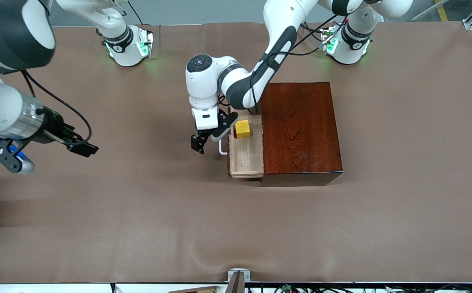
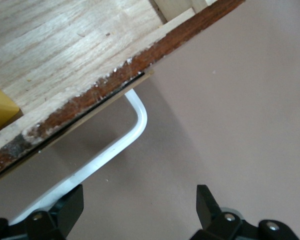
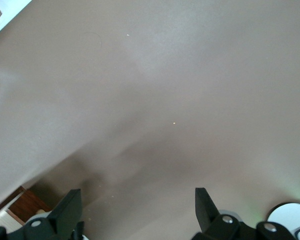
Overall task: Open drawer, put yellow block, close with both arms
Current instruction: 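Push the drawer shut with the left gripper while the right arm retracts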
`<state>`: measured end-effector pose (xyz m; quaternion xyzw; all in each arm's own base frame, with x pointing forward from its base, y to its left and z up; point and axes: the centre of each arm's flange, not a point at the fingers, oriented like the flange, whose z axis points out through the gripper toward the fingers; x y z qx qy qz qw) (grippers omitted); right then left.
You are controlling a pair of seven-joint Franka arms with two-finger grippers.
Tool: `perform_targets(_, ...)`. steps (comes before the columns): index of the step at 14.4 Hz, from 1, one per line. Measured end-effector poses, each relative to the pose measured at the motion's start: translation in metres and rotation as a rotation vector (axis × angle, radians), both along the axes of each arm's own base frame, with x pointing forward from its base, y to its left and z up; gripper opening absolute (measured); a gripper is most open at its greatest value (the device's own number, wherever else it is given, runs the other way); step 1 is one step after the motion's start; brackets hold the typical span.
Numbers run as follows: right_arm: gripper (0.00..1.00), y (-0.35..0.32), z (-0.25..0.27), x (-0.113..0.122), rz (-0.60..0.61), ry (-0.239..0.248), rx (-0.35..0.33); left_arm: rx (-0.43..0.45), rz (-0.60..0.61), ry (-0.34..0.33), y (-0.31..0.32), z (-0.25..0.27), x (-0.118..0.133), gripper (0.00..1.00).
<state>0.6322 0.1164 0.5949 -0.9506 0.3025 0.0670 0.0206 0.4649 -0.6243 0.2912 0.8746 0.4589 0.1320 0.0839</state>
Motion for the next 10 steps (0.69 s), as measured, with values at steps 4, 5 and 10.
perform_targets(4, 1.00, -0.013, 0.011, -0.011, 0.164, 0.020, 0.018, 0.040, 0.030, 0.025, 0.008, -0.001, 0.004, 1.00)
perform_targets(5, 1.00, -0.017, 0.016, -0.014, 0.185, 0.017, 0.022, 0.052, 0.036, 0.031, 0.010, -0.001, 0.004, 1.00)
perform_targets(10, 1.00, -0.046, 0.045, -0.032, 0.386, -0.003, 0.037, 0.122, 0.080, 0.079, 0.026, -0.003, 0.013, 1.00)
